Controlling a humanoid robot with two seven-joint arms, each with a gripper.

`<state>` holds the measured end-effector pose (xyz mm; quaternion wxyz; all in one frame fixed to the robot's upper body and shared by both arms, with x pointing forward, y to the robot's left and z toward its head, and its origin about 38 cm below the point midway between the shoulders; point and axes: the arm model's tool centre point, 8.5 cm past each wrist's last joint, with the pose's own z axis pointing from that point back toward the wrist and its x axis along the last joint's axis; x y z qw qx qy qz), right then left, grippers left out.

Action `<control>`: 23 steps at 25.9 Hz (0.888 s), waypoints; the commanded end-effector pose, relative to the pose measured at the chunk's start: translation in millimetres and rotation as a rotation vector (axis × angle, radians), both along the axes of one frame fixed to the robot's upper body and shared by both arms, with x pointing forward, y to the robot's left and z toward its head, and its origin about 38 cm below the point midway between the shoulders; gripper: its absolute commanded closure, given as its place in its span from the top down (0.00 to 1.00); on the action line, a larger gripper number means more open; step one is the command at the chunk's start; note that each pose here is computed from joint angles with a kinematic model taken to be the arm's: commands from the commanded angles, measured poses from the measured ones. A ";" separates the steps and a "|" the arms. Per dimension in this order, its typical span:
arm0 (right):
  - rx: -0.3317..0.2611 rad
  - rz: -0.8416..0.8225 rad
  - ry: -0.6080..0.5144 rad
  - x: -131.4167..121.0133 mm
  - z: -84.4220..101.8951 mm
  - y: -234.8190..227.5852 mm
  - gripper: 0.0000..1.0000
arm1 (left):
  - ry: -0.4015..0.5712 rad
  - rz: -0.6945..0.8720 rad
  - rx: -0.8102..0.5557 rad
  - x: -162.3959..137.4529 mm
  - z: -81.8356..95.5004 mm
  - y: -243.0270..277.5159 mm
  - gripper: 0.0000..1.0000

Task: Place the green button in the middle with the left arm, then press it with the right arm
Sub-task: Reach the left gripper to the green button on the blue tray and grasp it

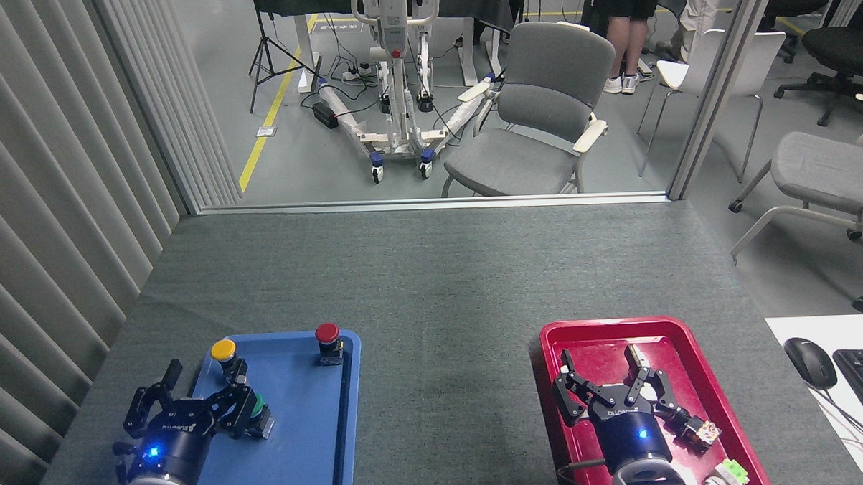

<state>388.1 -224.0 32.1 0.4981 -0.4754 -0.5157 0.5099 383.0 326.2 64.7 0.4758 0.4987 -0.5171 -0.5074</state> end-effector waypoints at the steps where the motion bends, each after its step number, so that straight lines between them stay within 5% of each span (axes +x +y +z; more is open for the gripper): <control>1: 0.000 0.006 -0.002 -0.9 0.0 0.3 1.00 | 0.027 0.007 0.000 -10.6 -12.6 0.3 1.00; 23: -0.011 -0.011 0.019 -2.6 -7.3 -8.6 1.00 | -0.015 -0.033 -0.019 -4.3 -7.2 -6.7 1.00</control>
